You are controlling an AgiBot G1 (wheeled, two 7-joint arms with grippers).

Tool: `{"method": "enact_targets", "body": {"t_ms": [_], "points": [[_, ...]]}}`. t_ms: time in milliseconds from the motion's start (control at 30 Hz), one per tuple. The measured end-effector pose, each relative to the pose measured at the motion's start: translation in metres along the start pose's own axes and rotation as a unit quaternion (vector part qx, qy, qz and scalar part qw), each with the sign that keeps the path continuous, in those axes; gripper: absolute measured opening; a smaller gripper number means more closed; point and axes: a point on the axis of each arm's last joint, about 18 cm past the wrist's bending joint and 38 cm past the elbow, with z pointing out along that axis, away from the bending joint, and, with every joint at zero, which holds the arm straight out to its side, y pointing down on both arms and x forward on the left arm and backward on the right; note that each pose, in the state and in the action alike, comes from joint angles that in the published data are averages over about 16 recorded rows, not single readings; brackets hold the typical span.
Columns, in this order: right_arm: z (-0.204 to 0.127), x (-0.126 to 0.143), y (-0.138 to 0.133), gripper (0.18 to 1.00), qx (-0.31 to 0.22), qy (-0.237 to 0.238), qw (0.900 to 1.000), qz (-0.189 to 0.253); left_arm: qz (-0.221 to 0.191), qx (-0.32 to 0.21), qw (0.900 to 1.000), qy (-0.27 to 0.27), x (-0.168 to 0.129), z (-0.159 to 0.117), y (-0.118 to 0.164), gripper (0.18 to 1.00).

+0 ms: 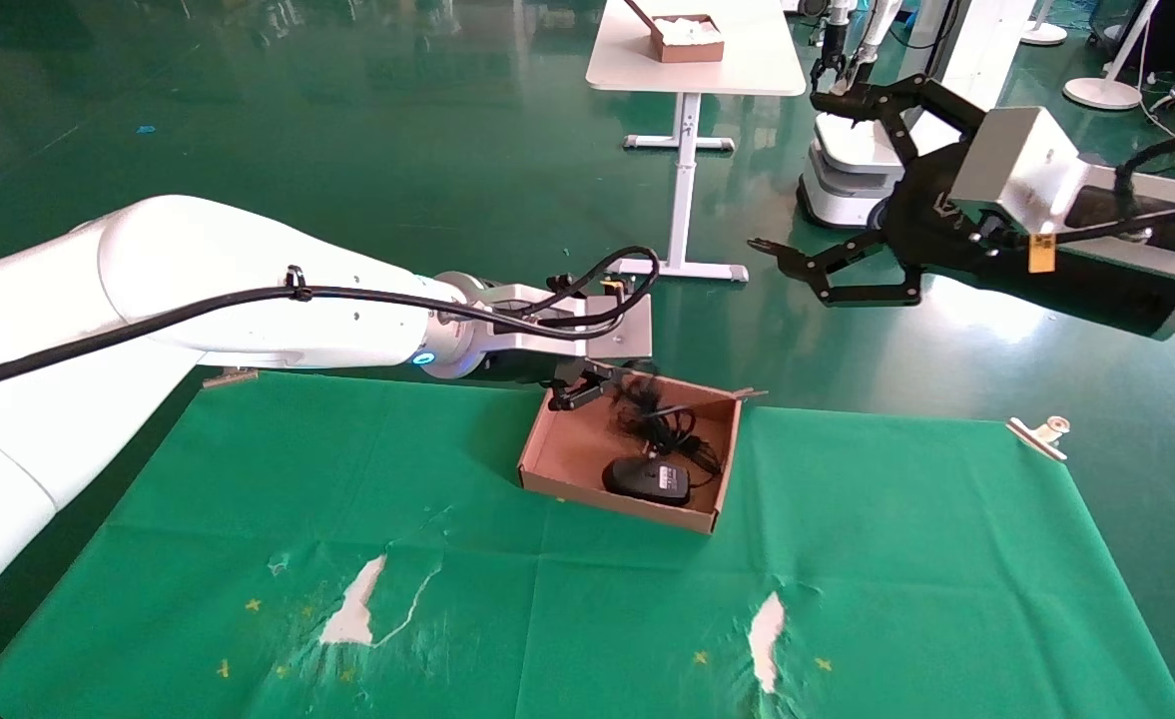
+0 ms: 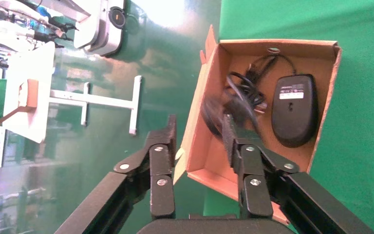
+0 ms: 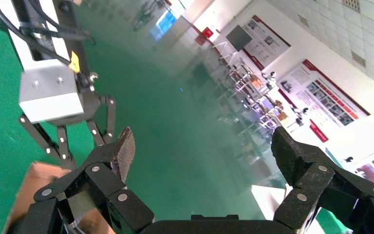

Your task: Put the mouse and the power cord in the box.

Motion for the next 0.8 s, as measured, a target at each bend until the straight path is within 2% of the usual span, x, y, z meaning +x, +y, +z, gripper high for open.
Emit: {"method": "enact_targets", "body": {"t_ms": [167, 333, 533, 800], "points": [[-0.005, -0.006, -0.001, 1.001, 0.005, -0.004, 1.000, 0.019, -0.045, 0.030, 0.9984, 0.016, 0.016, -0.005, 0.007, 0.444], [-0.012, -0.016, -0.005, 1.001, 0.013, -0.013, 0.999, 0.045, -0.101, 0.069, 0.9918, 0.035, 0.037, -0.014, 0.016, 0.540], [-0.021, -0.029, -0.010, 1.001, 0.023, -0.027, 0.996, 0.079, -0.164, 0.118, 0.9780, 0.053, 0.059, -0.031, 0.026, 0.674], [-0.033, -0.048, -0.020, 1.001, 0.035, -0.051, 0.990, 0.126, -0.232, 0.179, 0.9536, 0.070, 0.083, -0.062, 0.038, 0.835]]}}
